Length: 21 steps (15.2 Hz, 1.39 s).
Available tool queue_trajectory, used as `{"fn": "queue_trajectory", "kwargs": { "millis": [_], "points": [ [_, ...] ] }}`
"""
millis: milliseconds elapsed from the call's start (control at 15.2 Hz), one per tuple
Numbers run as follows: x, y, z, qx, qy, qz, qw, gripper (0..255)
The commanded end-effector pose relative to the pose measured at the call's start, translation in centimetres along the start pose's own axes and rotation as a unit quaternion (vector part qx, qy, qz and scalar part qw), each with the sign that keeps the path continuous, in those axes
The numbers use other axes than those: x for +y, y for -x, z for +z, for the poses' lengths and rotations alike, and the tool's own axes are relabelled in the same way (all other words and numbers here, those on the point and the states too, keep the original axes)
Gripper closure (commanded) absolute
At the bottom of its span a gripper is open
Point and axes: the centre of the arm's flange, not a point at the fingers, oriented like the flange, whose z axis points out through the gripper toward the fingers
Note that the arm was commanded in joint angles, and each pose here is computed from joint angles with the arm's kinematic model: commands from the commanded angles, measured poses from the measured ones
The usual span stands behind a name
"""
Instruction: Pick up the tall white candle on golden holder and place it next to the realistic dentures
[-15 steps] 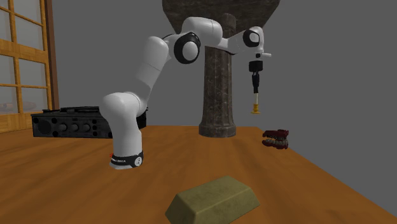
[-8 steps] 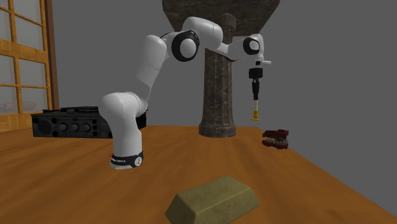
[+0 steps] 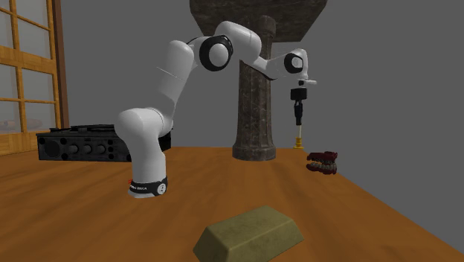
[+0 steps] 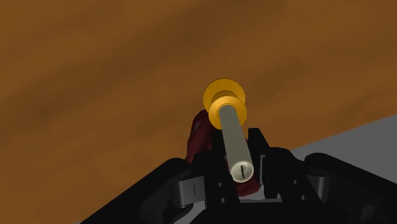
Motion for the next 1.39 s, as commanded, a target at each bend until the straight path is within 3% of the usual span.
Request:
{"fn": "queue_trajectory", "kwargs": {
  "millis": [0,1056,1320],
  "points": [
    [-0.1,0.0,1.1,0.000,0.000,0.000,1.0000,255],
    [0.0,0.3,9.5,0.000,0.000,0.000,1.0000,255],
    [0.0,0.3,9.5,0.000,0.000,0.000,1.0000,255]
  ]
}}
